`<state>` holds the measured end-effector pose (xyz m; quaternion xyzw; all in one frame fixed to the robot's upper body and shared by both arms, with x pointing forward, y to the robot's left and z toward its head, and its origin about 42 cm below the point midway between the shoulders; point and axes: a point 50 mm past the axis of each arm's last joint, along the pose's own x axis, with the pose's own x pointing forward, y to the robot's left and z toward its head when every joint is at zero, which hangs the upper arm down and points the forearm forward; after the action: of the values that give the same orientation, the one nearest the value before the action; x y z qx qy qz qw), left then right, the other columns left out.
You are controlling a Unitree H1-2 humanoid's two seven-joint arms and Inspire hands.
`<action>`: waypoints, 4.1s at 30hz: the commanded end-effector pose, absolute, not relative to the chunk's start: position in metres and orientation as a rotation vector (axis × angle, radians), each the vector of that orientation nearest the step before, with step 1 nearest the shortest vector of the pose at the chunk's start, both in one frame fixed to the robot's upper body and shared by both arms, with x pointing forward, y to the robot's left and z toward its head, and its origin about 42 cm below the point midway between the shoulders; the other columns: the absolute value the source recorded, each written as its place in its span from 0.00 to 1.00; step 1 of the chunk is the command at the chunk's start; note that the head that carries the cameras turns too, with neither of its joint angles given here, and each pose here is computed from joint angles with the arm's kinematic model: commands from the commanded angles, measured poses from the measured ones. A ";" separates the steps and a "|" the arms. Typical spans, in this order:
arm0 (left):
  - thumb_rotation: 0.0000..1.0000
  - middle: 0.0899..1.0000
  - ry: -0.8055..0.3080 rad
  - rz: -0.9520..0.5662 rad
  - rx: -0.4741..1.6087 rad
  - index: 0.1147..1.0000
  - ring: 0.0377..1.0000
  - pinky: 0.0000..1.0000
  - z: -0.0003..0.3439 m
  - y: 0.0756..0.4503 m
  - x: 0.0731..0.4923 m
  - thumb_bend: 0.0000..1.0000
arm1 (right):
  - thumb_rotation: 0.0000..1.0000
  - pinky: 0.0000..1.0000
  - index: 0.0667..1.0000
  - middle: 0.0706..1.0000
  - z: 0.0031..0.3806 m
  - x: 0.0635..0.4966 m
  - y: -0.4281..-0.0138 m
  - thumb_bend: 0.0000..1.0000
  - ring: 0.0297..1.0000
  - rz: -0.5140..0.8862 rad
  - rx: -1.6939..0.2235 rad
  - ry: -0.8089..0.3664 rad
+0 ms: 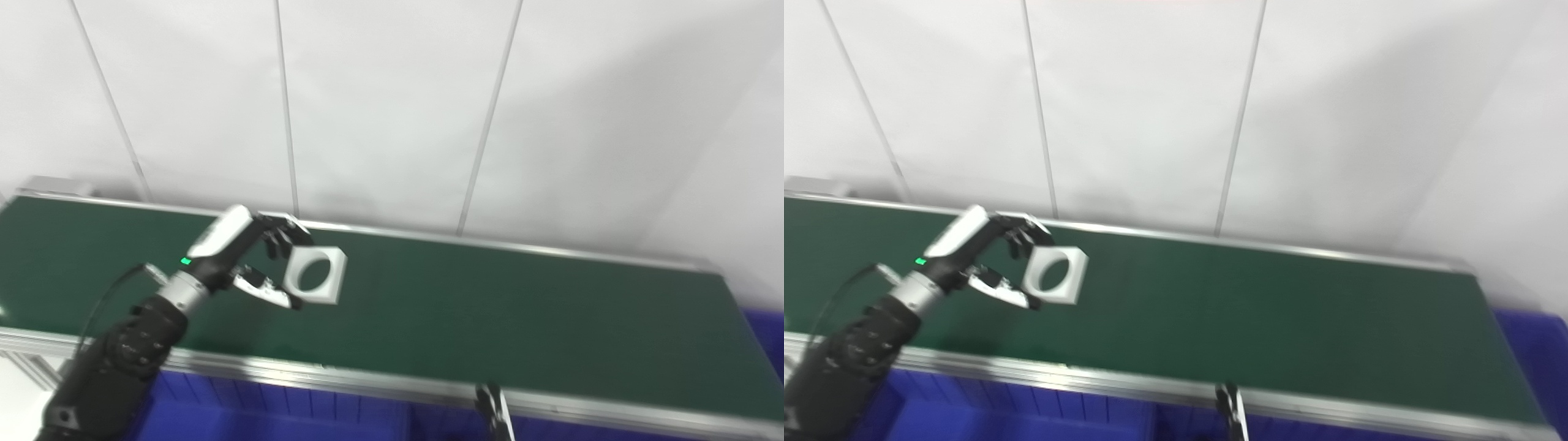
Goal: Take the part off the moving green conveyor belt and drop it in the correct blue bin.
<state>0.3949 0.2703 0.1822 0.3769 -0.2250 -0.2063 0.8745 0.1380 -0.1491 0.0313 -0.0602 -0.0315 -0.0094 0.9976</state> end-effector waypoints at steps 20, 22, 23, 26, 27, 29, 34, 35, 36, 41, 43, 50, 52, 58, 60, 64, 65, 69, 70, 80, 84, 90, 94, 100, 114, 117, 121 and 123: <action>0.00 0.44 -0.525 -0.533 0.656 0.44 0.48 0.43 0.176 0.275 0.333 0.52 | 0.77 0.94 0.99 0.94 0.069 0.152 -0.136 0.74 0.90 -0.082 -0.101 -0.236; 0.00 0.43 -0.497 -0.540 0.639 0.44 0.46 0.41 0.167 0.275 0.325 0.52 | 0.77 0.95 0.99 0.94 0.070 0.151 -0.138 0.75 0.91 -0.083 -0.097 -0.235; 0.00 0.43 -0.480 -0.541 0.638 0.44 0.46 0.41 0.161 0.276 0.320 0.52 | 0.77 0.95 0.99 0.94 0.070 0.151 -0.139 0.75 0.91 -0.083 -0.092 -0.235; 0.00 0.43 -0.446 -0.538 0.642 0.44 0.40 0.35 0.149 0.277 0.306 0.52 | 0.78 0.95 0.98 0.93 0.071 0.151 -0.141 0.76 0.90 -0.083 -0.094 -0.236; 0.00 0.43 -0.437 -0.539 0.643 0.44 0.39 0.34 0.145 0.277 0.301 0.52 | 0.78 0.95 0.98 0.93 0.071 0.150 -0.142 0.76 0.90 -0.082 -0.094 -0.236; 0.00 0.43 -0.415 -0.548 0.635 0.44 0.23 0.21 0.138 0.277 0.293 0.52 | 0.78 0.94 0.98 0.93 0.072 0.150 -0.143 0.77 0.90 -0.080 -0.091 -0.235; 0.00 0.42 -0.361 -0.579 0.621 0.45 0.46 0.41 0.124 0.276 0.279 0.52 | 0.78 0.94 0.98 0.92 0.073 0.151 -0.145 0.76 0.90 -0.080 -0.095 -0.237; 0.00 0.43 -0.345 -0.584 0.634 0.45 0.47 0.42 0.121 0.276 0.276 0.52 | 0.78 0.94 0.98 0.92 0.073 0.151 -0.145 0.76 0.90 -0.081 -0.093 -0.237; 0.00 0.43 -0.329 -0.589 0.640 0.44 0.49 0.45 0.119 0.275 0.273 0.52 | 0.78 0.94 0.98 0.92 0.073 0.150 -0.146 0.76 0.90 -0.081 -0.092 -0.236; 0.00 0.43 -0.280 -0.610 0.684 0.44 0.50 0.45 0.110 0.272 0.263 0.52 | 0.77 0.95 0.98 0.93 0.072 0.150 -0.147 0.75 0.91 -0.074 -0.086 -0.229; 0.00 0.43 -0.255 -0.615 0.703 0.45 0.49 0.44 0.106 0.270 0.260 0.52 | 0.76 0.96 0.99 0.93 0.073 0.149 -0.147 0.75 0.91 -0.075 -0.081 -0.227; 0.00 0.40 -0.169 -0.649 0.781 0.47 0.47 0.43 0.097 0.266 0.256 0.51 | 0.78 0.96 0.99 0.94 0.073 0.147 -0.148 0.74 0.92 -0.068 -0.088 -0.226; 0.00 0.43 -0.155 -0.664 0.812 0.44 0.53 0.50 0.097 0.264 0.257 0.52 | 0.78 0.96 0.99 0.93 0.073 0.147 -0.148 0.76 0.91 -0.070 -0.094 -0.226; 0.00 0.46 -0.099 -0.731 0.892 0.42 0.59 0.56 0.099 0.258 0.257 0.52 | 0.79 0.95 0.99 0.93 0.074 0.146 -0.150 0.75 0.92 -0.068 -0.099 -0.229; 0.00 0.45 -0.072 -0.745 0.934 0.42 0.60 0.56 0.099 0.255 0.257 0.52 | 0.79 0.96 0.99 0.94 0.074 0.146 -0.150 0.74 0.92 -0.064 -0.090 -0.227; 0.05 0.62 -0.024 -0.753 1.017 0.43 0.63 0.58 0.098 0.248 0.258 0.51 | 0.78 0.96 0.99 0.94 0.074 0.146 -0.150 0.74 0.92 -0.070 -0.084 -0.226; 0.05 0.64 -0.010 -0.756 1.038 0.43 0.64 0.59 0.097 0.247 0.258 0.51 | 0.77 0.96 0.98 0.94 0.074 0.146 -0.149 0.74 0.92 -0.070 -0.078 -0.225; 0.06 0.66 0.035 -0.756 1.093 0.43 0.63 0.56 0.096 0.239 0.259 0.51 | 0.78 0.97 0.99 0.94 0.074 0.146 -0.150 0.75 0.93 -0.065 -0.082 -0.225; 0.06 0.66 0.053 -0.760 1.108 0.43 0.62 0.55 0.096 0.236 0.259 0.51 | 0.78 0.97 0.99 0.94 0.074 0.145 -0.150 0.75 0.92 -0.064 -0.083 -0.226; 0.52 0.90 0.074 -0.768 1.168 0.89 0.90 0.87 0.103 0.237 0.252 0.76 | 0.77 0.97 0.99 0.94 0.075 0.144 -0.147 0.75 0.93 -0.065 -0.070 -0.224; 0.55 0.94 0.089 -0.752 1.135 0.93 0.94 0.91 0.106 0.238 0.247 0.76 | 0.78 0.96 0.99 0.94 0.075 0.144 -0.147 0.75 0.93 -0.067 -0.073 -0.223; 0.62 0.98 0.121 -0.769 0.886 0.96 0.97 0.91 0.117 0.241 0.236 0.76 | 0.78 0.96 0.98 0.94 0.075 0.143 -0.145 0.74 0.93 -0.070 -0.075 -0.221; 0.73 0.99 0.109 -0.775 0.687 0.99 0.95 0.83 0.127 0.245 0.226 0.78 | 0.76 0.97 0.98 0.94 0.075 0.143 -0.146 0.73 0.93 -0.068 -0.069 -0.219; 0.86 1.00 0.058 -0.783 0.493 1.00 1.00 0.94 0.136 0.244 0.207 0.83 | 0.76 0.97 0.98 0.94 0.074 0.142 -0.147 0.75 0.93 -0.065 -0.062 -0.212; 0.89 1.00 -0.065 -0.610 0.170 1.00 1.00 1.00 0.094 0.216 0.183 0.76 | 0.81 0.99 0.98 0.95 0.064 0.137 -0.155 0.79 0.94 0.029 -0.065 -0.159; 0.87 1.00 -0.059 -0.556 0.104 1.00 1.00 1.00 0.080 0.211 0.178 0.75 | 0.80 0.99 0.98 0.96 0.063 0.136 -0.155 0.78 0.94 0.040 -0.043 -0.152; 0.90 1.00 -0.101 -0.459 0.024 1.00 1.00 1.00 0.066 0.201 0.175 0.76 | 0.80 0.98 0.98 0.96 0.062 0.135 -0.155 0.79 0.95 0.039 -0.037 -0.139; 0.92 1.00 -0.118 -0.417 0.020 1.00 1.00 1.00 0.064 0.197 0.174 0.76 | 0.80 0.98 0.99 0.97 0.061 0.134 -0.156 0.79 0.95 0.044 -0.034 -0.136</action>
<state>0.1681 0.1951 0.0537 0.0088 -0.0126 -0.2264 0.9739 0.1344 -0.1587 0.0537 -0.0271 -0.0416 0.0177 0.9986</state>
